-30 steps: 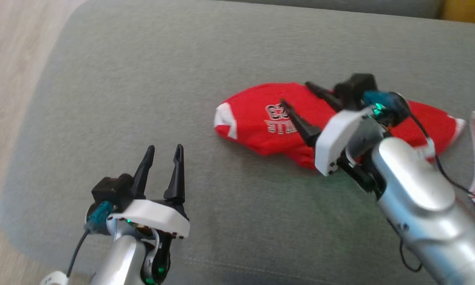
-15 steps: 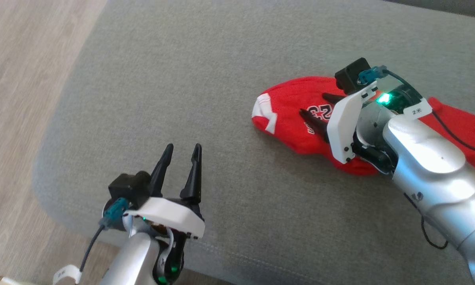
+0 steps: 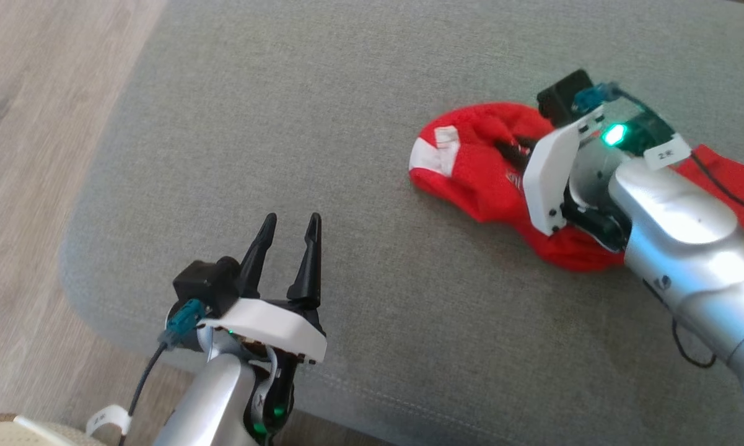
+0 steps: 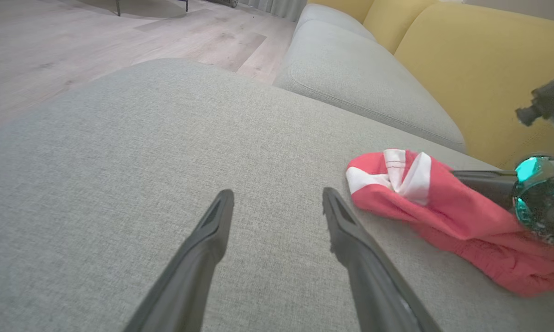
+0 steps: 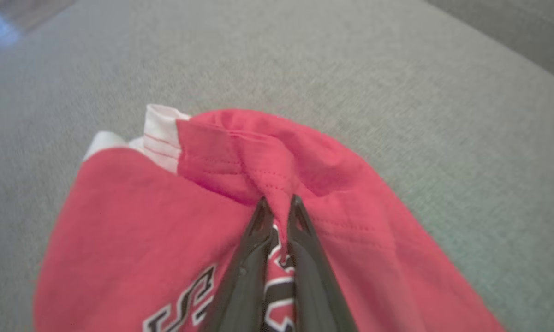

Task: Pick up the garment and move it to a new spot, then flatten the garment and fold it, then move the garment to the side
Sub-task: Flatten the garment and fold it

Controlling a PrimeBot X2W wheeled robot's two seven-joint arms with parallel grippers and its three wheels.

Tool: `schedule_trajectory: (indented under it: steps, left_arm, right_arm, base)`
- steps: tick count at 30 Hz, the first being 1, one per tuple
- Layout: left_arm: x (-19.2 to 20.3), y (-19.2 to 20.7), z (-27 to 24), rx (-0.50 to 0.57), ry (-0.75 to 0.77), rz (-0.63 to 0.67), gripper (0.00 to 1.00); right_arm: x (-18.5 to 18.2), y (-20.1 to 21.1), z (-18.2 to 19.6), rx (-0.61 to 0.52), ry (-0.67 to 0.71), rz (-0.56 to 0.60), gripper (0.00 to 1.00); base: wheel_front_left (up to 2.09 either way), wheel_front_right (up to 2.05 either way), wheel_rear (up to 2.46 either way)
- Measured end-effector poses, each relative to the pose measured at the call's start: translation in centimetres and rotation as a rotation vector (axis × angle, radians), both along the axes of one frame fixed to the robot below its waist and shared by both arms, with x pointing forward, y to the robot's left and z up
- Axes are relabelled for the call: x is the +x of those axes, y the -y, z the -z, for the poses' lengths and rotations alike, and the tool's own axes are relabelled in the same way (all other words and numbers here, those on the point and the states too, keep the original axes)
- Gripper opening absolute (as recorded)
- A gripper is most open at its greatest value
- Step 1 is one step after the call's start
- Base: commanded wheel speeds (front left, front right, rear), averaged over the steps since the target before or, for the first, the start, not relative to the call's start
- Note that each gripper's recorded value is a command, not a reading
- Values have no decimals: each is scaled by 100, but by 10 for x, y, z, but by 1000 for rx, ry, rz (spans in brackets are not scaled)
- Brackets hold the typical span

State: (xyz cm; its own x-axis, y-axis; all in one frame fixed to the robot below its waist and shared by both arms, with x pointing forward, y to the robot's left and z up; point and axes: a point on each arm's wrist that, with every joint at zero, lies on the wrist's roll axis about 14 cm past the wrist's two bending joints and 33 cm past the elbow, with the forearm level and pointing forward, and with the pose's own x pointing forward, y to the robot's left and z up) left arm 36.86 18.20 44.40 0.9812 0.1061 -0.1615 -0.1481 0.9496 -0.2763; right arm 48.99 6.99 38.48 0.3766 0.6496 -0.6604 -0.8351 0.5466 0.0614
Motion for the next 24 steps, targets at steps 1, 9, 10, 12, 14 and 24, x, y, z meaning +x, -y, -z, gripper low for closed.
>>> schedule_trajectory:
  steps: [1,9,10,12,14,24]
  left_arm:
    - [1,1,0,-1,1,3,100]
    - [7,14,-2,-13,14,42,100]
    - [8,15,-3,-14,15,48,100]
    - [10,18,-3,-16,18,57,100]
    - [11,20,-3,-17,20,64,100]
    - [21,27,0,-15,15,90,100]
  right_arm:
    - [3,-1,-6,20,18,3,0]
    - [69,6,-90,272,191,191,0]
    - [78,16,-95,280,199,237,0]
    - [93,39,-93,260,203,322,0]
    - [101,63,-82,215,203,388,0]
    - [132,149,-75,89,317,568,100]
  base:
    - [0,0,0]
    - [0,0,0]
    - [0,0,0]
    - [0,0,0]
    - [0,0,0]
    - [0,0,0]
